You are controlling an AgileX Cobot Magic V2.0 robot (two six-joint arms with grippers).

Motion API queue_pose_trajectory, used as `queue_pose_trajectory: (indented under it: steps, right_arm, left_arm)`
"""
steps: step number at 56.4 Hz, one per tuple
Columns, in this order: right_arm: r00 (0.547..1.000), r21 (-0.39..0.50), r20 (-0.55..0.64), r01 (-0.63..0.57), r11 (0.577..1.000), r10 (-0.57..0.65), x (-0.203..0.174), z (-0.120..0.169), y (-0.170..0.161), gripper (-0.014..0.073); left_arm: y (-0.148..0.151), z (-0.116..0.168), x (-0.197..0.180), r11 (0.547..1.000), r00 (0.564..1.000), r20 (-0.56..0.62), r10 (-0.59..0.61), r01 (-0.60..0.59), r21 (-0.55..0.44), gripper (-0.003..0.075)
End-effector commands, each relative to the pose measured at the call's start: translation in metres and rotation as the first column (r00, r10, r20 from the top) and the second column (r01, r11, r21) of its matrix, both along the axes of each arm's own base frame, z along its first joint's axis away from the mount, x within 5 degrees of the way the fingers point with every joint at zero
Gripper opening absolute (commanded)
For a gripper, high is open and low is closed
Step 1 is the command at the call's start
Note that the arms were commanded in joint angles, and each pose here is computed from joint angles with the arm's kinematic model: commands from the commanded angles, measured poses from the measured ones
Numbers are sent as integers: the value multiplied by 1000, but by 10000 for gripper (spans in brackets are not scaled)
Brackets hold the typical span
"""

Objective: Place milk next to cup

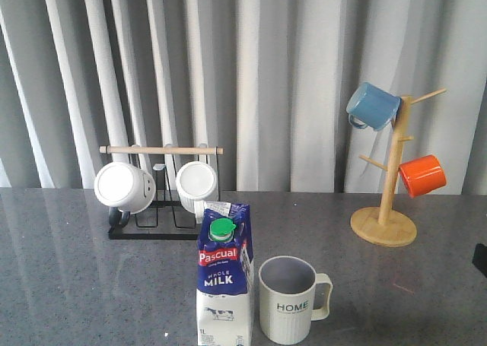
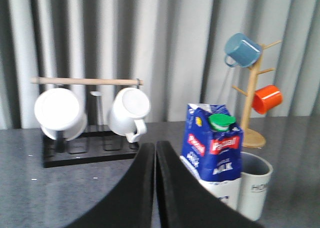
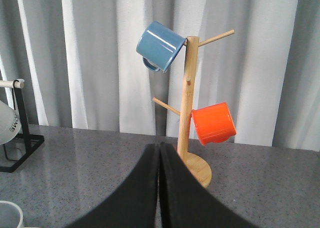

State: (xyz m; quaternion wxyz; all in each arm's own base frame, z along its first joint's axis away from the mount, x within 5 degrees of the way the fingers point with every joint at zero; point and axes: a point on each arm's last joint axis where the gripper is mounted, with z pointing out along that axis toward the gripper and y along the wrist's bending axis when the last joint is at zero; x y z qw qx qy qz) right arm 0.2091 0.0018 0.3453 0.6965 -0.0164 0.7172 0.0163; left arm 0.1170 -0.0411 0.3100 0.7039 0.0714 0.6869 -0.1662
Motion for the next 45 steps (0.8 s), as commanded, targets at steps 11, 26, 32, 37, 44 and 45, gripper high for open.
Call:
queue_pose_trajectory:
  steps: [11,26,32,37,44,45]
  right_arm:
    - [994,-1,105,-18,1000,18,-2,19,1,-8]
    - [994,-1,105,-18,1000,18,-2,19,1,-8]
    - [994,-1,105,-18,1000,18,-2,19,1,-8]
    - [994,-1,105,-18,1000,18,-2,19,1,-8]
    - [994,-1,105,-18,1000,18,-2,19,1,-8]
    - [994,-1,105,-18,1000,18,-2,19,1,-8]
  left_arm:
    - [29,-30,-42,981,970,154,186,-192,24,-6]
    - [37,-44,-55,958,954,142,265,-277,74,-6]
    - [37,-66,-60,961,945,197,261,-275,42,-6]
    - [37,-84,-65,963,936,236,262,-269,-3,-6]
    - [39,-89,-64,955,943,164,291,-297,15,-6]
    - [39,-90,-64,954,943,156,293,-300,20,-6]
